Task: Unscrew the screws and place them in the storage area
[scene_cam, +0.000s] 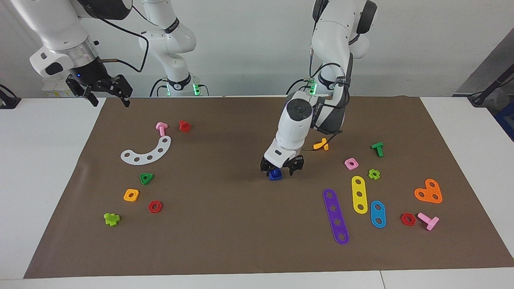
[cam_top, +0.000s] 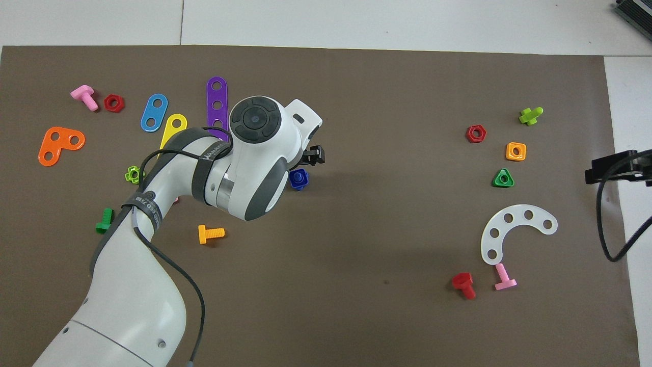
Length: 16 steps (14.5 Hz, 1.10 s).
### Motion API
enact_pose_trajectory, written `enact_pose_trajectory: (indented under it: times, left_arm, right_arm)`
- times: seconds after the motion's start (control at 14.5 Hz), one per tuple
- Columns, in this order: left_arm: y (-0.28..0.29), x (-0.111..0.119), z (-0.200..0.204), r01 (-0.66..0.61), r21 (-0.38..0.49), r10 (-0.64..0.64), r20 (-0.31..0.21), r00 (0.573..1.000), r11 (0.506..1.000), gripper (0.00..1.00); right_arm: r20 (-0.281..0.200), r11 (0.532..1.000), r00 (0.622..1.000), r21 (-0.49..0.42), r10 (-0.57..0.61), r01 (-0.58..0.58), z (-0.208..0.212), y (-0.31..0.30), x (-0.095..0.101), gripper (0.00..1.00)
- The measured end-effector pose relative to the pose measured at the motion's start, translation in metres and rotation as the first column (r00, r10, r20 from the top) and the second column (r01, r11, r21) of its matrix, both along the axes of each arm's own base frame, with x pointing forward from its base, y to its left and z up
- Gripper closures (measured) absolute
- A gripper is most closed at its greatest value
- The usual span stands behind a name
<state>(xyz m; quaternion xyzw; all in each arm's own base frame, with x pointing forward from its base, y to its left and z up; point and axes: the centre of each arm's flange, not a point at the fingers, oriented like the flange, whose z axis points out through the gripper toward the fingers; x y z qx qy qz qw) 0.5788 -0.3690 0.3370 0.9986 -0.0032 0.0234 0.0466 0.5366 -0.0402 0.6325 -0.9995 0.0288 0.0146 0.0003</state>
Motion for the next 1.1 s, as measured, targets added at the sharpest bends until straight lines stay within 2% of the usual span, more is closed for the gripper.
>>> enact_pose_trajectory:
  times: [0.34,0.48,0.55,0.76,0.83,0.9,1.03,1.1]
  left_arm:
    - [-0.006,-0.013,-0.016,0.017,0.011,-0.017,-0.016,1.0,1.0,0.07]
    - [-0.01,-0.019,-0.022,0.028,0.016,-0.027,-0.023,0.999,0.999,0.12]
    - [-0.012,-0.022,-0.024,0.032,0.018,-0.032,-0.026,0.999,0.999,0.18]
    - [-0.014,-0.026,-0.028,0.037,0.02,-0.036,-0.03,0.999,0.999,0.22]
    - [-0.013,-0.026,-0.028,0.037,0.021,-0.036,-0.031,0.999,0.999,0.27]
    - [-0.013,-0.026,-0.028,0.036,0.022,-0.036,-0.031,0.999,0.999,0.27]
    - [-0.013,-0.026,-0.028,0.036,0.022,-0.035,-0.031,0.999,0.999,0.39]
    - [-0.013,-0.026,-0.028,0.036,0.022,-0.035,-0.032,0.999,0.999,0.39]
  right_arm:
    - [0.0,1.0,1.0,0.0,-0.003,0.003,0.0,-0.002,0.0,0.0]
    - [0.0,1.0,1.0,0.0,0.008,-0.008,0.0,-0.002,0.0,0.0]
    - [0.0,1.0,1.0,0.0,0.011,-0.011,0.0,-0.003,0.0,0.0]
    - [-0.001,1.0,1.0,0.001,0.011,-0.011,0.0,-0.003,0.0,0.0]
    - [-0.001,1.0,1.0,0.001,0.011,-0.011,0.0,-0.003,0.0,0.0]
    - [-0.001,1.0,1.0,0.001,0.011,-0.011,0.0,-0.003,0.0,0.0]
    - [-0.001,1.0,1.0,0.001,0.011,-0.011,0.0,-0.003,0.0,0.0]
    - [-0.001,1.0,1.0,0.001,0.011,-0.011,0.0,-0.003,0.0,0.0]
